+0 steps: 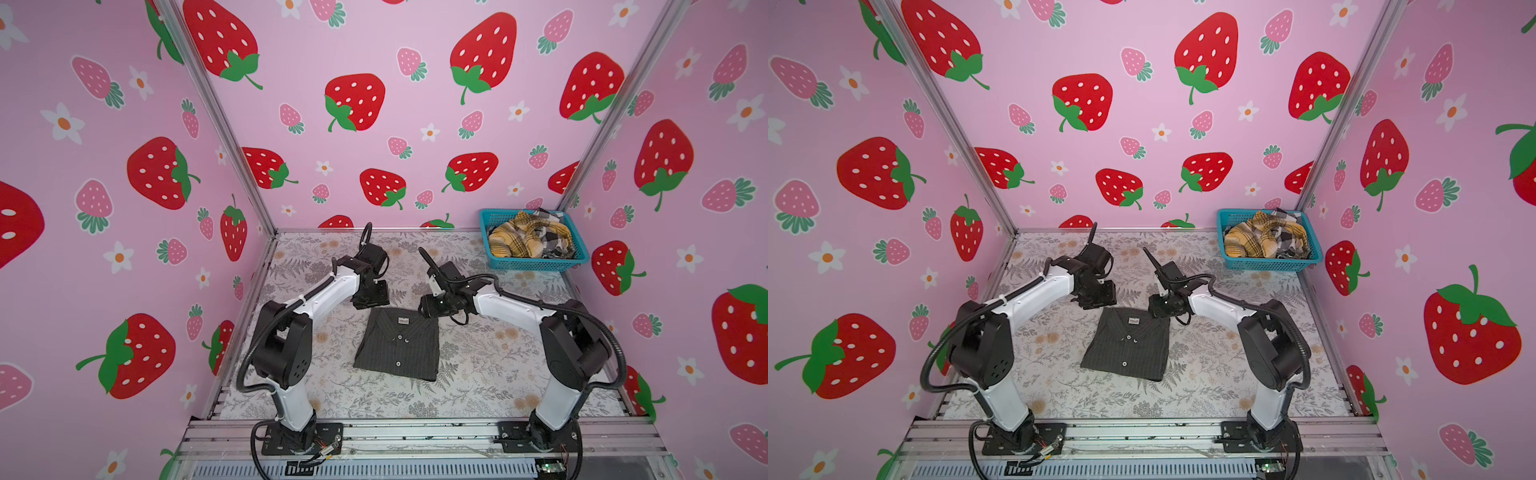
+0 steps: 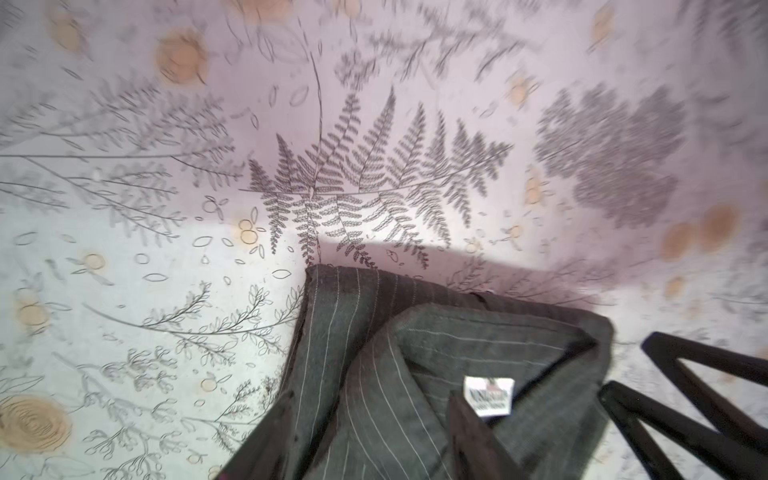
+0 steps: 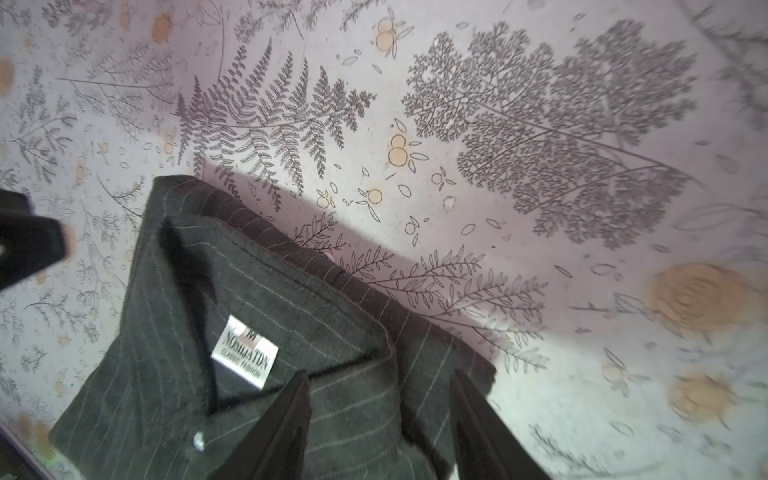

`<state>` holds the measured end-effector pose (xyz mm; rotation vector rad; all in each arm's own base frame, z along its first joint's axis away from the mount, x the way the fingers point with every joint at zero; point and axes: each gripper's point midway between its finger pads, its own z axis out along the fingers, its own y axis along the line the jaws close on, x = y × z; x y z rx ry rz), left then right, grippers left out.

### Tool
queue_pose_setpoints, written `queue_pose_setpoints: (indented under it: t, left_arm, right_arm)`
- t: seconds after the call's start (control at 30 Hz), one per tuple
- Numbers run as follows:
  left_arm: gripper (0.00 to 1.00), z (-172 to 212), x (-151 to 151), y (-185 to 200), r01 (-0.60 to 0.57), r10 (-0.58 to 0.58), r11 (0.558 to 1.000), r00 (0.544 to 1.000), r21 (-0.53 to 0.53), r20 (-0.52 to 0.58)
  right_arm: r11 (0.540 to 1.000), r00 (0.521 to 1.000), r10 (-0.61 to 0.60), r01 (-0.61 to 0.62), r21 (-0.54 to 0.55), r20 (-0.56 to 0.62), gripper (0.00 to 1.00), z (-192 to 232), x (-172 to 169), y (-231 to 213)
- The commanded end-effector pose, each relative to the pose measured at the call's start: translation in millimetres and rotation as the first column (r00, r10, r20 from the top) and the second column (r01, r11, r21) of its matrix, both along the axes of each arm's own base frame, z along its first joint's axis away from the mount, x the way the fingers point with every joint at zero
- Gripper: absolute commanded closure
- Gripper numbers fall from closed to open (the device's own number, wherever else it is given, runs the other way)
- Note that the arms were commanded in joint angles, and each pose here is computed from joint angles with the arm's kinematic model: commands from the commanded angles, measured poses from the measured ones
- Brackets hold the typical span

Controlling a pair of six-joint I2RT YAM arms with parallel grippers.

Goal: Fold and stack the long sleeve shirts

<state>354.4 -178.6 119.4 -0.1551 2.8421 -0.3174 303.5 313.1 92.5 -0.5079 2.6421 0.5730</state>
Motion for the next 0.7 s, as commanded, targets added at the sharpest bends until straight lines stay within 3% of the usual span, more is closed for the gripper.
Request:
queue_pose_setpoints:
  t: [0.0, 0.1, 0.17, 0.37, 0.47, 0.67]
  left_arm:
    - [0.26, 15.6, -18.7, 20.6, -0.042, 0.043, 0.999, 0.999, -0.031, 0.030]
    - [0.18, 27.0, -27.7, 28.5, -0.051, 0.077, 0.978, 0.990, -0.201, 0.120]
    - [0.19, 26.8, -32.3, 46.9, -0.109, 0.148, 0.960, 0.979, -0.257, 0.138]
    - [0.22, 24.9, -51.7, 83.1, -0.194, 0.265, 0.927, 0.944, -0.321, 0.196]
    - [0.22, 14.5, -64.8, 86.1, -0.222, 0.288, 0.904, 0.948, -0.366, 0.138]
    - [0.25, -31.5, -97.9, 70.6, -0.309, 0.288, 0.827, 0.950, -0.469, -0.116]
  right_arm:
    - [1.000, 0.999, 0.017, -0.016, -0.015, 0.038, 0.44, 27.2, -25.9, -5.5]
    - [0.999, 0.999, 0.047, -0.047, 0.000, 0.021, 0.48, 28.3, -57.8, -0.3]
    - [0.998, 0.998, 0.065, -0.065, 0.011, 0.004, 0.54, 25.3, -77.9, 4.1]
    - [0.996, 0.994, 0.079, -0.076, 0.034, -0.079, 0.67, -1.6, -117.0, 7.2]
    - [0.999, 0.991, 0.047, -0.045, 0.020, -0.123, 0.71, -20.6, -122.9, -1.5]
    - [0.999, 0.984, 0.041, -0.044, -0.011, -0.175, 0.77, -49.4, -125.3, -3.6]
